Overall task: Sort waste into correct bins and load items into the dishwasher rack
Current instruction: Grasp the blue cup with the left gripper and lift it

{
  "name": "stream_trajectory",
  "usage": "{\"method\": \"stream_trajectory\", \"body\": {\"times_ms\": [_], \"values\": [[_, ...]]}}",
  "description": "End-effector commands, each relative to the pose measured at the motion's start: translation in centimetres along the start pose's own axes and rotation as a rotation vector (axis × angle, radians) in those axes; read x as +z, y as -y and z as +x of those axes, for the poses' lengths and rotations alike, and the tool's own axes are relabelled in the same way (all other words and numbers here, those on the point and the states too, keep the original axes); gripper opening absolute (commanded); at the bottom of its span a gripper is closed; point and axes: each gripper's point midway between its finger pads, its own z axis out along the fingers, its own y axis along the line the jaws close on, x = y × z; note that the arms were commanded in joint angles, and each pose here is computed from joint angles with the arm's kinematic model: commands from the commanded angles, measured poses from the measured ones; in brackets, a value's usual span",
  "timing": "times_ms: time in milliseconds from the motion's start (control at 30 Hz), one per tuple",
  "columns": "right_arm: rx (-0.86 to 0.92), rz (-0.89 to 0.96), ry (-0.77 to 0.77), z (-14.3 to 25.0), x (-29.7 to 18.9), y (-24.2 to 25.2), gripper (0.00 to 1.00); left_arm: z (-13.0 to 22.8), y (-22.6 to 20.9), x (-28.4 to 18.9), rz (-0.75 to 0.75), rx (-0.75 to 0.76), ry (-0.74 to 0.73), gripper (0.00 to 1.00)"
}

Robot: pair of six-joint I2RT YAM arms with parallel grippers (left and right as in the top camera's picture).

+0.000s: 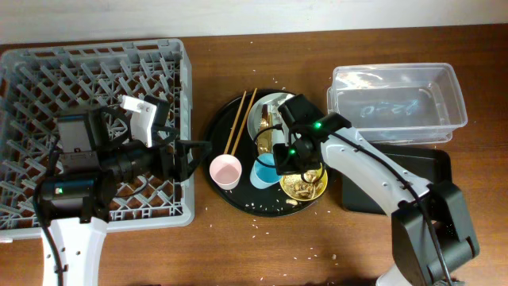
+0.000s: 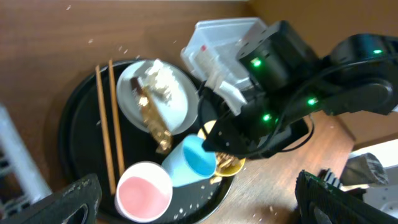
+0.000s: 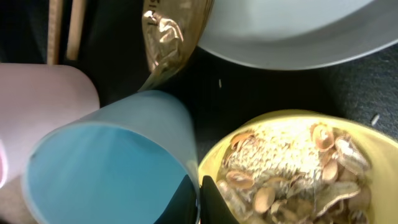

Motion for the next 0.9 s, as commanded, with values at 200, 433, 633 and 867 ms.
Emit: {"method": "stream_trajectory", "body": {"times_ms": [200, 433, 633, 867], "values": [[-0.509, -0.713, 0.373, 2.8, -24.1, -9.0, 0.04, -3.6, 7.4, -1.0, 0.625, -0.034, 0.065, 0.8], [-0.643, -0.867, 0.461, 3.8, -27.4, -10.7, 0.04, -2.2, 12.9, -0.1, 0.861, -0.074, -0.091, 0.81], [-0.637, -0.872, 0.493, 1.3, -26.9, -10.8, 0.04, -1.7, 17.0, -2.6, 0.911, 0.013, -0.101, 0.77], [-0.604, -0.897, 0.49, 0.9, -27.4, -11.5, 0.04, -1.6, 17.4, -3.1, 0.911, 0.032, -0.092, 0.8]]}}
